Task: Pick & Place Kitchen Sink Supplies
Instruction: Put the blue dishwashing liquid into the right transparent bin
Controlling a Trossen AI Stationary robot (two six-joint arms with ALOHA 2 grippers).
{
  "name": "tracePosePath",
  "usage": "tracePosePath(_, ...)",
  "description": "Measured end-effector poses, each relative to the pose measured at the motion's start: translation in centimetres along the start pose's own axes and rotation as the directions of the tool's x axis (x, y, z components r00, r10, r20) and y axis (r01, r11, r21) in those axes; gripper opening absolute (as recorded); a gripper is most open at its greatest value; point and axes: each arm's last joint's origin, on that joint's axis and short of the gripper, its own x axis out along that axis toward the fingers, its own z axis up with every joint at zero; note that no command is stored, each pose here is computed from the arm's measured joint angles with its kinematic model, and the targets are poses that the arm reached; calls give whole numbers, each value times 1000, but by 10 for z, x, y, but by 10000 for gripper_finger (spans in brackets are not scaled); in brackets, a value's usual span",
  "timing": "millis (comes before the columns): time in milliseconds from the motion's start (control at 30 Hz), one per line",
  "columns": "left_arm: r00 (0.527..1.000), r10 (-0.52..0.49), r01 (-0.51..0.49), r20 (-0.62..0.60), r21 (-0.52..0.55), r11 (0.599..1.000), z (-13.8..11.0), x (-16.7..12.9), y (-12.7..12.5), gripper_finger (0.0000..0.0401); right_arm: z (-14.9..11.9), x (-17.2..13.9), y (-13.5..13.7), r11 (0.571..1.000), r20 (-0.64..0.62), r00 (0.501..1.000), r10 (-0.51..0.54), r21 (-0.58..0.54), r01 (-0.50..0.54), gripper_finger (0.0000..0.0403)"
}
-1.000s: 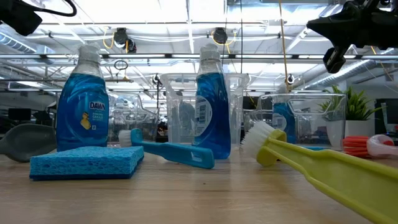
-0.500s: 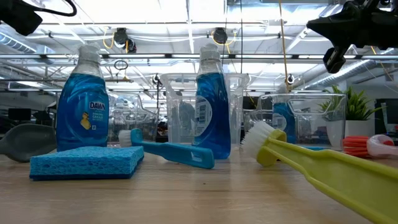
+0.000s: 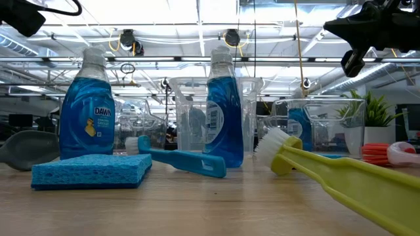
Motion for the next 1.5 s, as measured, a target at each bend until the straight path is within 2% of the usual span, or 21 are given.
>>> tracePosePath(100, 1000, -1, 1, 2, 7, 1000, 0, 0, 0, 140, 0, 0, 0, 1000, 0, 1000, 0, 0, 0, 0)
tracePosePath(467, 1000, -1, 1, -5, 34, 999, 0, 0, 0, 140, 0, 0, 0, 1000, 1, 1000, 0, 0, 0, 0)
tracePosePath(633, 1000, -20, 21, -10, 80, 997, -1, -6, -1, 140, 0, 0, 0, 1000, 1, 1000, 0, 0, 0, 0)
tracePosePath(967, 984, -178, 176, -8, 186, 967, -4, -45, -6, 140, 0, 0, 0, 1000, 1, 1000, 0, 0, 0, 0)
tracePosePath(1200, 950, -314, 304, 4, 235, 923, -7, -80, -5, 140, 0, 0, 0, 1000, 0, 1000, 0, 0, 0, 0)
tracePosePath(1400, 926, -378, 367, 1, 246, 897, -8, -97, -4, 140, 0, 0, 0, 1000, 0, 1000, 0, 0, 0, 0)
tracePosePath(1500, 903, -430, 416, -2, 262, 871, -9, -101, -7, 140, 0, 0, 0, 1000, 0, 1000, 0, 0, 0, 0)
